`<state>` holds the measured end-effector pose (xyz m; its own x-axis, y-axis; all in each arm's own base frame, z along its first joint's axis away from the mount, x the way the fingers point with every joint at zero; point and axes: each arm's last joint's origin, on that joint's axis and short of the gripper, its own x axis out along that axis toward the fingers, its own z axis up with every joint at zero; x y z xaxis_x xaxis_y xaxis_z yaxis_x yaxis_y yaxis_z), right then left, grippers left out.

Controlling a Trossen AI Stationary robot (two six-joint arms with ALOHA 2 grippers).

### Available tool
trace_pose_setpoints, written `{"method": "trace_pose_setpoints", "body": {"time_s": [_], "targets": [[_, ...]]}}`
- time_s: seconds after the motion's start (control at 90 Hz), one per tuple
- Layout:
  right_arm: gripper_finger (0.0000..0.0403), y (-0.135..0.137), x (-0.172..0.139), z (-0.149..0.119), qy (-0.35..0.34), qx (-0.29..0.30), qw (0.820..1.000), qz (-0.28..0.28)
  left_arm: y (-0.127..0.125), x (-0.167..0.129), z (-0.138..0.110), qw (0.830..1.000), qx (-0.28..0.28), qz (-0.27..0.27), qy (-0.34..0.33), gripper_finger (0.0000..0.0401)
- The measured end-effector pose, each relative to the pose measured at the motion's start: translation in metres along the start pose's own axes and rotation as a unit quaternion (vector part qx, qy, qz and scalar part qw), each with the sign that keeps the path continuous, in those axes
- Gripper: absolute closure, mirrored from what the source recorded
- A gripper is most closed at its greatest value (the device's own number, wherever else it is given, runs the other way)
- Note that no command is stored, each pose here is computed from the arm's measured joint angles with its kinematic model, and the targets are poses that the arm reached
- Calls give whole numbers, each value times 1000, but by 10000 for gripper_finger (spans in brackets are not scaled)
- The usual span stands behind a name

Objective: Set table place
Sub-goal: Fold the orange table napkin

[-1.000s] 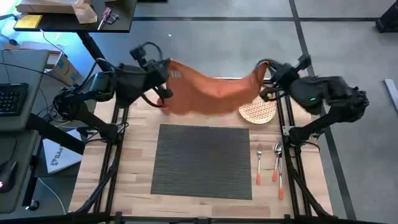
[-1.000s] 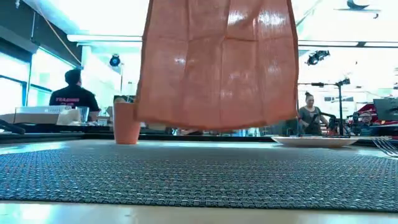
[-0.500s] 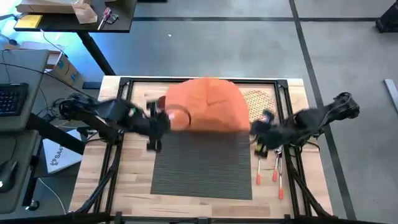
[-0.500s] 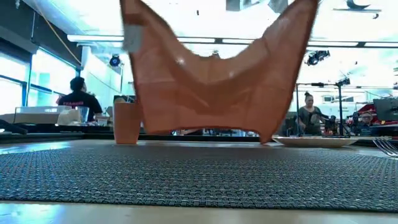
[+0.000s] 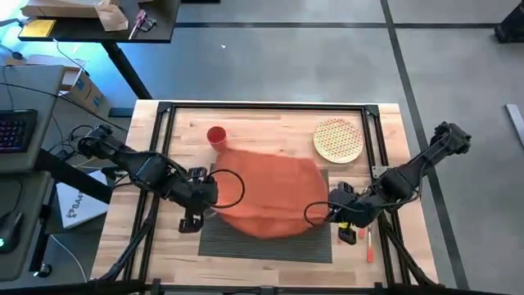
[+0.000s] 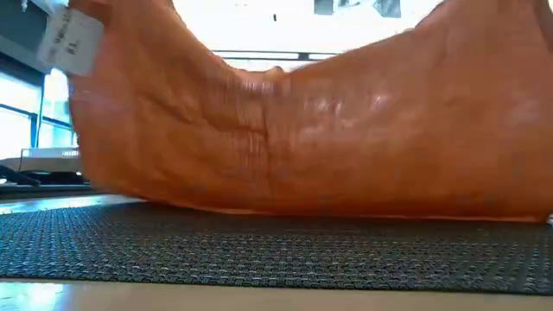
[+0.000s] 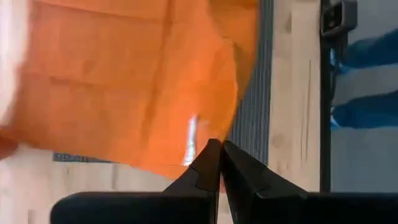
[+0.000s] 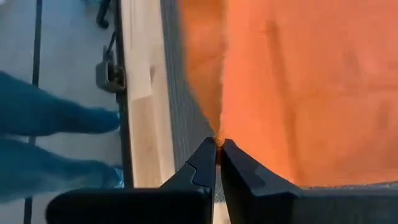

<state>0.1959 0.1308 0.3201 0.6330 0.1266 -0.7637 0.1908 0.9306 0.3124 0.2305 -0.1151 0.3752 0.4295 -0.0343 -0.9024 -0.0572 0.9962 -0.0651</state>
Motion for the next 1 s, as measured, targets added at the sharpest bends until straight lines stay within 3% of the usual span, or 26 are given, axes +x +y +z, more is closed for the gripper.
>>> {"method": "trace_pose_setpoints", "body": {"time_s": [0.1,0.178,0.233,0.367,0.411,0.467,0.522,0.6,0.744,0.789,0.867,1.0], "targets": [[403,-6,-28,22,-100,3,993,-61,10,-23,14,994,-18,67,-88,401],[403,-16,-56,40,-184,-17,970,-155,23,-41,25,977,-22,147,-155,401],[403,-24,-77,52,-244,-40,940,-236,35,-53,32,957,-17,218,-192,401],[403,-38,-134,78,-347,-74,837,-417,59,-74,50,882,12,401,-247,401],[403,-42,-151,85,-351,-81,817,-450,66,-79,56,859,24,447,-248,401],[403,-46,-169,92,-345,-91,809,-468,73,-85,65,836,38,488,-247,401],[403,-49,-185,97,-341,-100,815,-457,77,-91,72,823,58,510,-244,401],[403,-49,-200,100,-342,-116,839,-407,77,-97,79,814,96,519,-243,401],[403,-45,-196,98,-324,-127,897,-274,65,-98,78,817,154,501,-241,401],[403,-43,-183,93,-293,-122,920,-228,59,-94,73,828,166,479,-239,401],[403,-38,-152,80,-221,-104,955,-167,49,-83,61,863,161,416,-236,401],[403,-25,-83,45,-100,-90,986,-103,34,-50,32,933,87,298,-181,401]]}}
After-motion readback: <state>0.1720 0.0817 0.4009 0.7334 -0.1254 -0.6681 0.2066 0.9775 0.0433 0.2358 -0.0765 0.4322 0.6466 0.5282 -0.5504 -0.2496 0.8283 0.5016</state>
